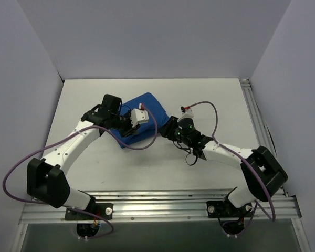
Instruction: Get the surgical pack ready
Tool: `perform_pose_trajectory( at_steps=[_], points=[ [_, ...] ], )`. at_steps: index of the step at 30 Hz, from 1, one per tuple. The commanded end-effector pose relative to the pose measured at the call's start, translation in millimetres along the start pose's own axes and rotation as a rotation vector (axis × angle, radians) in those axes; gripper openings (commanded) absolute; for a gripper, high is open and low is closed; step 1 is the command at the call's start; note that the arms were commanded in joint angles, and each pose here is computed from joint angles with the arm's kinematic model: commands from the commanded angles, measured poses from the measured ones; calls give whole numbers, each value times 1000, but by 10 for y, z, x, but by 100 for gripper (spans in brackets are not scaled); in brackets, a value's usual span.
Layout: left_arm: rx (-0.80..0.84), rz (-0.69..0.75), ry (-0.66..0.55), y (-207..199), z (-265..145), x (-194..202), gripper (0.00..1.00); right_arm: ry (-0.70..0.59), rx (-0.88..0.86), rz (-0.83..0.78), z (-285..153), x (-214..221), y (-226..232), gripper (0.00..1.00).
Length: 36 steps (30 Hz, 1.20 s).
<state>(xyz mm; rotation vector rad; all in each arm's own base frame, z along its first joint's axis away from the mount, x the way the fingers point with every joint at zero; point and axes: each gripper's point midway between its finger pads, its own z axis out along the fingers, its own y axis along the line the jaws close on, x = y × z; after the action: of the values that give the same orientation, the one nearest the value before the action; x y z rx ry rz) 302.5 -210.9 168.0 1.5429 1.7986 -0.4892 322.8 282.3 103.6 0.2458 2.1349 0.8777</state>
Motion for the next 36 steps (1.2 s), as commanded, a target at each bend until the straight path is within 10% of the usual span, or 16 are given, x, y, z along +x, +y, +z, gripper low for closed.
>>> perform_pose_trajectory(
  at_steps=[1,8,28,36],
  points=[
    [-53,-185,-148,216,-149,-495,30,-93,43,-182,-77,-547,95,33],
    [-255,-268,-56,859,393,-154,29,-109,-69,-260,446,-883,470,17],
    [-171,-126,181,228,588,862,26,83,76,-335,699,-75,-533,0],
    [-202,-36,48,269,305,117,68,12,90,-357,245,-611,-174,23]
  ],
)
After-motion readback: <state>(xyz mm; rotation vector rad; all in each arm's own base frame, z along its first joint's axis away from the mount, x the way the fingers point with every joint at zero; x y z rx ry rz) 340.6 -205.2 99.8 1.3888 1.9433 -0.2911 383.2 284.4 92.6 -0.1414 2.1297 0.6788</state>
